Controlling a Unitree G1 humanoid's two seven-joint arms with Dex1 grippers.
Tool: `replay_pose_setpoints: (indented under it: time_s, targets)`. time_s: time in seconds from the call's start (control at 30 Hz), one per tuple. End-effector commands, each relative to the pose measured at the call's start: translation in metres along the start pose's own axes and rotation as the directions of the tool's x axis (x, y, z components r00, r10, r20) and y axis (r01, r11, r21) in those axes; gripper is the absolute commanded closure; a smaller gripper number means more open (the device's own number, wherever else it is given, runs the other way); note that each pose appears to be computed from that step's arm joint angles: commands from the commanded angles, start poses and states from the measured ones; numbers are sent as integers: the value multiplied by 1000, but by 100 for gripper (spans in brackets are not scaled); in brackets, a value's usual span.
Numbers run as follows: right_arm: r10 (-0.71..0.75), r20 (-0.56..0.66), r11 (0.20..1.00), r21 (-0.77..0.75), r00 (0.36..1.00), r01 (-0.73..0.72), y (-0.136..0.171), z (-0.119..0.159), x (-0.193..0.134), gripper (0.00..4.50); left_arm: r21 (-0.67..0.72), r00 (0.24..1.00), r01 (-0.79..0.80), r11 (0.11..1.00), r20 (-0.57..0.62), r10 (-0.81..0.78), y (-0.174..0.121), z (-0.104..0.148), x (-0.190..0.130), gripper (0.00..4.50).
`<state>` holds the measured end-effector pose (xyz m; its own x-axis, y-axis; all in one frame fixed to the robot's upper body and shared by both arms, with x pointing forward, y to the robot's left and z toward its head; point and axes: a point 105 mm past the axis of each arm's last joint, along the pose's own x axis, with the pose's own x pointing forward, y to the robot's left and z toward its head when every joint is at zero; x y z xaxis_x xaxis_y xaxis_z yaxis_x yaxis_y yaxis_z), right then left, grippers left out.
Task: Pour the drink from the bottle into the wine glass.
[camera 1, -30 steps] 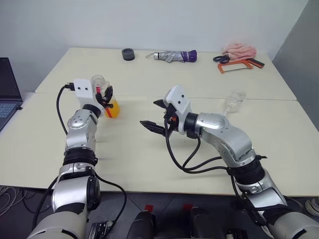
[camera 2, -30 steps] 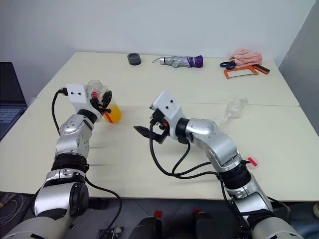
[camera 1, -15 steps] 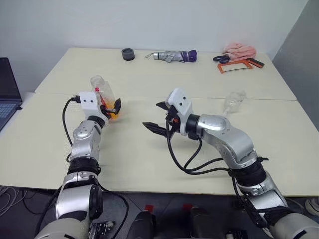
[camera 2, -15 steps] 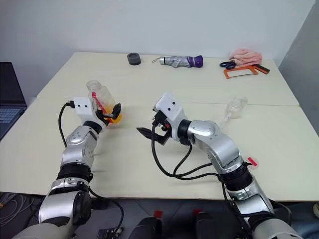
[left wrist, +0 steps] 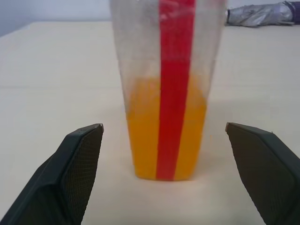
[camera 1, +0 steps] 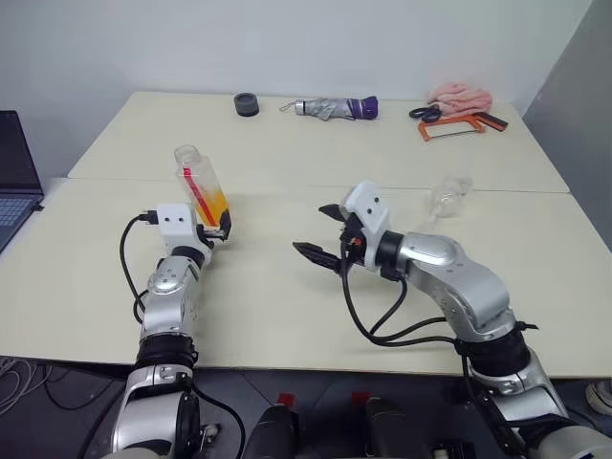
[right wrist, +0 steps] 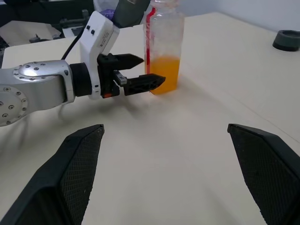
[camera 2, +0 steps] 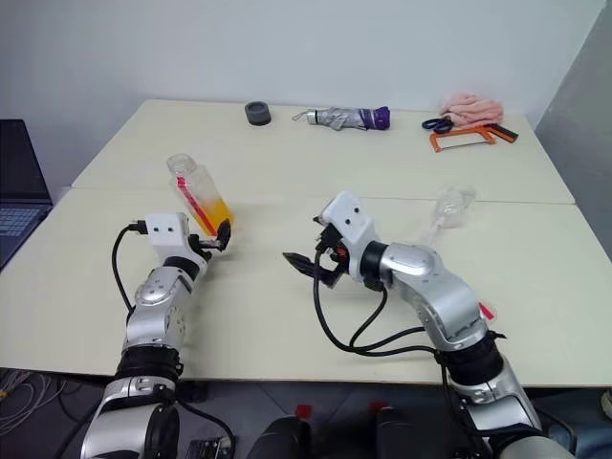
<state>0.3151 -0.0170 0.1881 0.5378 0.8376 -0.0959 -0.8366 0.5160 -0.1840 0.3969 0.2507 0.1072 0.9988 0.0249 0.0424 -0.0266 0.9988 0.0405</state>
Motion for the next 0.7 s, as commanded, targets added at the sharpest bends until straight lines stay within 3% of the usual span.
replay_pose_setpoints:
  time_s: [0.03,0.23,0.27,0.37,0.47,0.6,0.7]
  targets:
    - [-11,49,1000,-28,999,12,1,13,-14,0,17,999,17,1000,31,-17,-7,10,-5,1]
    - [-48,42,999,10,998,47,-3,13,-40,0,25,989,149,988,11,-150,-40,4,-30,1]
    - [-75,51,997,30,996,73,-8,16,-47,0,48,964,263,963,23,-265,-60,8,-37,1]
    - [-187,89,979,101,978,178,-30,25,-68,0,36,852,522,852,27,-523,-103,16,-56,1]
    - [-312,74,936,194,947,293,-53,26,-87,0,60,746,665,744,-10,-666,-119,20,-67,1]
    - [-433,-85,824,366,897,432,-95,8,-113,0,77,544,839,539,-70,-836,-137,28,-83,1]
    - [-535,-203,698,440,820,565,-133,-9,-132,0,79,375,926,368,-112,-920,-143,36,-92,1]
